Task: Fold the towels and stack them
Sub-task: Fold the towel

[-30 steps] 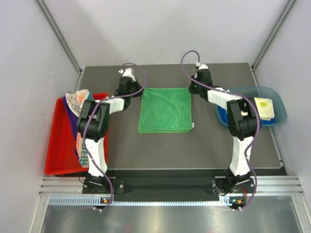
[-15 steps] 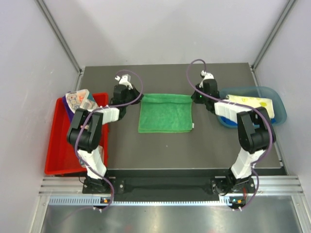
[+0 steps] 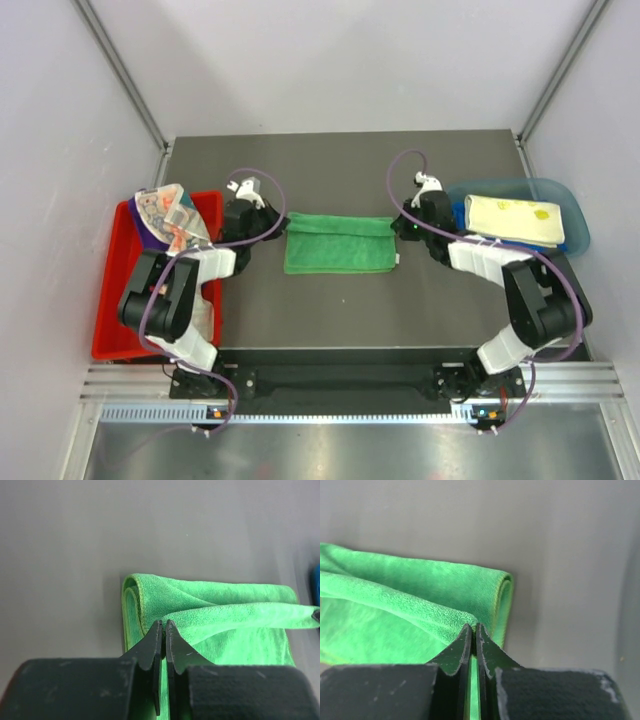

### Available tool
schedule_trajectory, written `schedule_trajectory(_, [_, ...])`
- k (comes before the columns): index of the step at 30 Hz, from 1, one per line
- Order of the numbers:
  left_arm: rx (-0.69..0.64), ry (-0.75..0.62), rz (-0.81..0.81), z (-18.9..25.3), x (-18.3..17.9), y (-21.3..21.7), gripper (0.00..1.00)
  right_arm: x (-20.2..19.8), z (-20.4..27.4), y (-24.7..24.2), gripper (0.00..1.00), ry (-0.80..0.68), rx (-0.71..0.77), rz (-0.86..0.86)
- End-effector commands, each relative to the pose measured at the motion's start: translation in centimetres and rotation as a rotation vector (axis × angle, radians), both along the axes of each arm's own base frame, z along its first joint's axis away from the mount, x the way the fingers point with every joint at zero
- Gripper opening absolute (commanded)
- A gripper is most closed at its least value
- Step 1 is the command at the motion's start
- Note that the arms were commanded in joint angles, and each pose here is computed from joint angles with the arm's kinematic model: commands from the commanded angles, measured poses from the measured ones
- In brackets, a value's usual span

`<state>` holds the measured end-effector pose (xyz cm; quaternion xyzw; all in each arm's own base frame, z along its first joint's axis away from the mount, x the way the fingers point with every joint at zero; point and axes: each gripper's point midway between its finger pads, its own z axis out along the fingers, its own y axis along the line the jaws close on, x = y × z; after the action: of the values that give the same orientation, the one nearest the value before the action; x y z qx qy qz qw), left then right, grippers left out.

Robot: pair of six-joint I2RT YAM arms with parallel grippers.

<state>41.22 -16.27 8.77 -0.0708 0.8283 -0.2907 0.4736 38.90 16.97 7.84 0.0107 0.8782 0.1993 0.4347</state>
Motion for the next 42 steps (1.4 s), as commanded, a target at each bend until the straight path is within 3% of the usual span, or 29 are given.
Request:
schedule_trajectory(1, [-0.034, -0.107, 0.021, 3.3, -0.2, 0.1, 0.00, -0.4, 3.1, 0.9, 0.00, -0.105, 0.028, -0.003])
schedule_trajectory(24, [-0.053, -0.021, -0.011, 0.3, -6.8, 0.2, 0.01, -5.6, 0.9, 0.4, 0.00, -0.067, 0.029, -0.018])
schedule_trajectory(27, [-0.067, -0.007, -0.009, -0.2, -7.2, 0.2, 0.13, -6.2, -0.2, 0.4, 0.01, -0.041, 0.027, -0.015])
schedule_trajectory(28, [-0.070, -0.006, -0.011, -0.2, -7.4, 0.1, 0.24, -6.4, -0.3, 0.5, 0.03, -0.035, 0.032, -0.009])
schedule_trajectory(31, [-0.073, -0.011, 0.001, 0.4, -7.8, 0.4, 0.34, -6.9, 0.2, 0.6, 0.21, -0.035, 0.046, 0.003])
schedule_trajectory(32, [-0.067, -0.011, 0.007, 0.7, -7.7, 0.5, 0.36, -7.0, 0.4, 0.5, 0.31, -0.038, 0.044, 0.002])
schedule_trajectory(35, [-0.038, -0.011, 0.039, 2.1, -7.8, 1.2, 0.37, -7.3, 1.2, -0.1, 0.39, -0.032, 0.027, -0.016])
schedule_trajectory(42, [-0.008, -0.006, 0.058, 5.0, -7.6, 1.4, 0.34, -7.3, 4.3, 0.4, 0.41, -0.039, 0.026, -0.029])
